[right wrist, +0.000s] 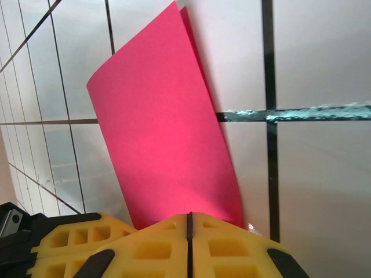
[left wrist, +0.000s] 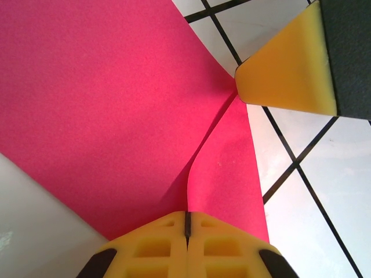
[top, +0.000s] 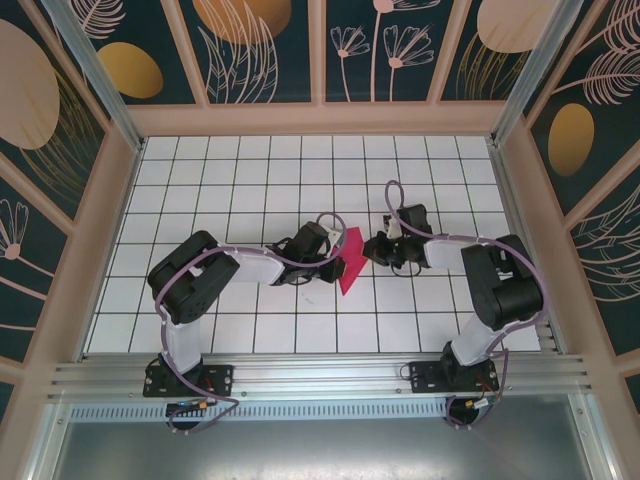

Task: Fold a paper plane with a square sheet of paper (pick it up from the middle)
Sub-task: Third fold the triangle at the center of the table.

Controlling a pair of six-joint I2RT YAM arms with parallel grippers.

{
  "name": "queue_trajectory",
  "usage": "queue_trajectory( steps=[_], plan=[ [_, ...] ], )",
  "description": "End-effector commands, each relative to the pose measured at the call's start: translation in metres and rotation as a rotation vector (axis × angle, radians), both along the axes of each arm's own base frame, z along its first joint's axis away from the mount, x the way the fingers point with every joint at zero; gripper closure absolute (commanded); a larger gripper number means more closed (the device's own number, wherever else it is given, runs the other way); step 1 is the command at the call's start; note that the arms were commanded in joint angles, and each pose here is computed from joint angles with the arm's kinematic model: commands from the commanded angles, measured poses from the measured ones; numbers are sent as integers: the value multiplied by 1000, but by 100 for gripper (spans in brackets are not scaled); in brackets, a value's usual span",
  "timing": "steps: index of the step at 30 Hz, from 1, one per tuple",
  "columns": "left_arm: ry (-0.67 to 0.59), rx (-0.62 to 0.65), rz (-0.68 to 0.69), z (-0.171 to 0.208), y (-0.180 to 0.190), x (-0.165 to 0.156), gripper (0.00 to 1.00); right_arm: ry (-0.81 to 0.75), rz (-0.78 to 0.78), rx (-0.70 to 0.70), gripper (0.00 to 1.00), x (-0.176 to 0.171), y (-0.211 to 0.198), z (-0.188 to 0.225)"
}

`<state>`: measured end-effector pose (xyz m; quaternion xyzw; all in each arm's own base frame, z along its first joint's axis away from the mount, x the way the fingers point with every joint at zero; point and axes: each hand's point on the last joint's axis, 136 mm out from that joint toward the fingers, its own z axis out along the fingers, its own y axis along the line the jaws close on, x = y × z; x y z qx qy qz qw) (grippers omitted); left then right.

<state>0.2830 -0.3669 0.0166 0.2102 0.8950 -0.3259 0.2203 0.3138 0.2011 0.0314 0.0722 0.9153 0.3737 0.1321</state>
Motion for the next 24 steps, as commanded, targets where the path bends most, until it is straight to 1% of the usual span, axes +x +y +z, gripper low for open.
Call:
queue_trajectory(
  steps=[1, 4, 7, 10, 13, 16, 18, 20, 24],
  plan=[
    [62, 95, 2, -28, 17, -11, 93, 34, -22, -26, 91, 2, -7, -13],
    [60, 95, 3, -27, 18, -11, 94, 67, -42, -70, 92, -1, -13, -29],
    [60, 95, 3, -27, 18, -11, 93, 73, -39, -64, 92, -1, -12, -31],
    [61, 98, 7, -28, 19, -11, 93, 49, -39, -64, 92, 2, -12, -19],
    [63, 97, 9, -28, 19, -12, 93, -3, -30, -39, 91, 3, -9, 8],
    [58, 95, 11, -26, 19, -11, 93, -22, -5, 6, 90, -9, 2, 24],
    [54, 99, 14, -26, 20, -10, 93, -18, 28, 66, 90, -20, 15, 28],
    [52, 96, 10, -25, 19, -10, 93, -5, 40, 78, 90, -28, 23, 25],
    [51, 93, 9, -24, 18, -10, 93, 25, 19, 72, 91, -38, 24, 11]
  ],
)
